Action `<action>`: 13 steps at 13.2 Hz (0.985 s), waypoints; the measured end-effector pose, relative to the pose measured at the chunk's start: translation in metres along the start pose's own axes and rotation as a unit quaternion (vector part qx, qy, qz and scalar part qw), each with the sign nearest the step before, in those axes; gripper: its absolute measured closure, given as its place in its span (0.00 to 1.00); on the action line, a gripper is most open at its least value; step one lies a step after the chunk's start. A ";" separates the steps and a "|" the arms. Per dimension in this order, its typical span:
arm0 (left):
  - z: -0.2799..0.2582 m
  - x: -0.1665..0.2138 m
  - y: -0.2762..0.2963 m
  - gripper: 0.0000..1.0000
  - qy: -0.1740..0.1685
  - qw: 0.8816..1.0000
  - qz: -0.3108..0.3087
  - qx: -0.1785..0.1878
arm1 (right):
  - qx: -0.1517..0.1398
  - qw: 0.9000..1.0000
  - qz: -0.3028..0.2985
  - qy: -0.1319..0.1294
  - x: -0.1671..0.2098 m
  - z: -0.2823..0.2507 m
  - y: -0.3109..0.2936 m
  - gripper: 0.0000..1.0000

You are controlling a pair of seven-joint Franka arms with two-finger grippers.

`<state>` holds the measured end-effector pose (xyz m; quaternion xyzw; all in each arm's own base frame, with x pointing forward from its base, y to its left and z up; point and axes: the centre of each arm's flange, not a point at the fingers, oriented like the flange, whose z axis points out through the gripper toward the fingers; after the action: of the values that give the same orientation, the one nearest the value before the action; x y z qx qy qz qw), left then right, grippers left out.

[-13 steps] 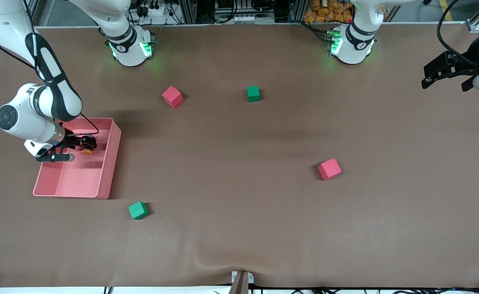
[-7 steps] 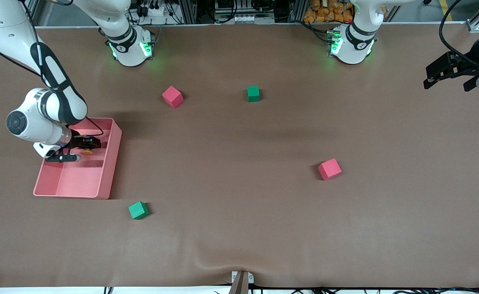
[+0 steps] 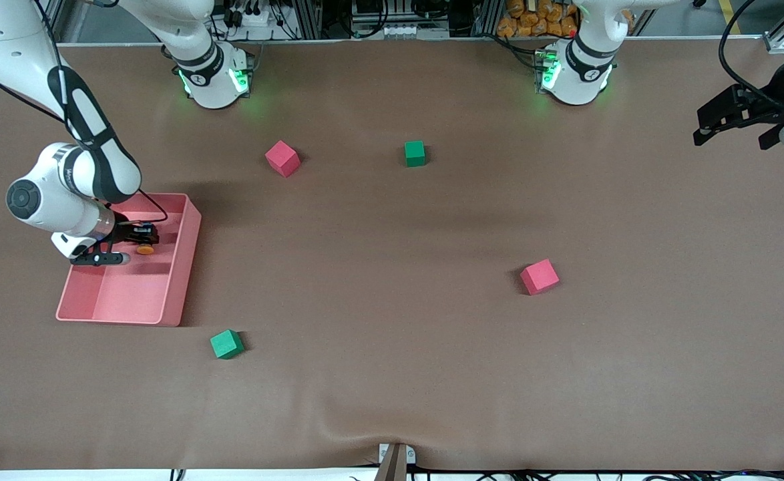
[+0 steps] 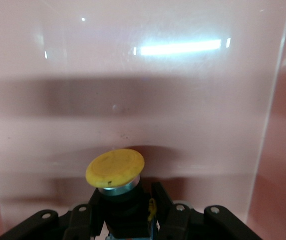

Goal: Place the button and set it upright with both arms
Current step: 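Lift the button out of the tray with the right gripper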

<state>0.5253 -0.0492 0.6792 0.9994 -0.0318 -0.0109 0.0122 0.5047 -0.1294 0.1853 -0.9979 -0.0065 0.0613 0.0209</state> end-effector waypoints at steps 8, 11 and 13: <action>0.000 0.000 -0.001 0.00 0.000 1.000 0.000 0.000 | -0.003 0.999 -0.036 -0.016 0.023 -0.159 -0.036 0.58; 0.000 0.000 -0.002 0.00 0.000 1.000 0.000 0.000 | -0.007 0.996 -0.081 -0.019 0.045 -0.218 -0.092 0.58; 0.000 0.000 -0.002 0.00 0.000 1.000 0.000 0.000 | -0.013 0.994 -0.109 -0.010 0.053 -0.230 -0.140 0.58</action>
<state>0.5255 -0.0475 0.6792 0.9994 -0.0314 -0.0109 0.0122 0.5839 0.0016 0.4132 -0.9907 -0.1167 0.0685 0.0147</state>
